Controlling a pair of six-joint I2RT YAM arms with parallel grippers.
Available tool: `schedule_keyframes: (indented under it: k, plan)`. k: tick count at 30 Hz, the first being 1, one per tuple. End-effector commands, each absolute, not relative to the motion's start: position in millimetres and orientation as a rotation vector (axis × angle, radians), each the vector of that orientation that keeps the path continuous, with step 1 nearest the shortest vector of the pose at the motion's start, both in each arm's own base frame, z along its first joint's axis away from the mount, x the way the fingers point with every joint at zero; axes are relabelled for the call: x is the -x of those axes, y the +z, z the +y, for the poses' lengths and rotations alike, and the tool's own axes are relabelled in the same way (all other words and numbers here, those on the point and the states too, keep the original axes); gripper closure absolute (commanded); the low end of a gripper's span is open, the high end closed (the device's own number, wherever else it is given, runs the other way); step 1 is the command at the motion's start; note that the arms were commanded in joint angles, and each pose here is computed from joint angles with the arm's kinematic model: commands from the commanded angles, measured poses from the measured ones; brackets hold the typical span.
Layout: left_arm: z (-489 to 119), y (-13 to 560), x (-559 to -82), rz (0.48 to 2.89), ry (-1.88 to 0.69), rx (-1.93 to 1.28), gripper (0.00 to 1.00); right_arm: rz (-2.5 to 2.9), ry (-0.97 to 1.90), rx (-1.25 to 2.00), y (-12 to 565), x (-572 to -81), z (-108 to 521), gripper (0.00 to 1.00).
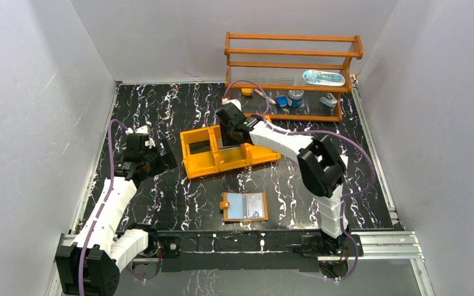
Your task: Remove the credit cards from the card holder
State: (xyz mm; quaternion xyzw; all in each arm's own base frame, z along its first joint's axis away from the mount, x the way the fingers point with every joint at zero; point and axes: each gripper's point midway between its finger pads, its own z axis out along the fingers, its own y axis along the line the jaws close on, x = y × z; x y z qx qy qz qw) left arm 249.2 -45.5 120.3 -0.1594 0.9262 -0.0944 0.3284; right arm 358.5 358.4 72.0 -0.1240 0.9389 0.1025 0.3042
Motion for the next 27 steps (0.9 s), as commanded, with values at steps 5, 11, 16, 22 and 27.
schedule_keyframes:
  k: [5,11,16,22,27]
  plan:
    - [-45.1,119.0,-248.0,2.431,-0.248,0.407,0.02,2.3,0.465,0.26,174.2,-346.0,353.4,0.46]
    - [-45.5,121.3,-247.0,2.424,-0.254,0.41,0.02,2.252,0.451,0.058,189.4,-321.8,305.5,0.17]
    - [-46.0,124.7,-247.6,2.409,-0.263,0.423,0.02,2.224,0.529,-0.181,171.0,-291.4,267.8,0.02]
    - [-60.6,130.4,-243.5,2.41,-0.372,0.405,0.02,2.324,0.776,-0.191,153.0,-247.7,264.7,0.02]
    - [-96.6,146.1,-228.4,2.423,-0.657,0.419,0.04,2.478,0.924,-0.315,119.5,-198.4,261.2,0.13]
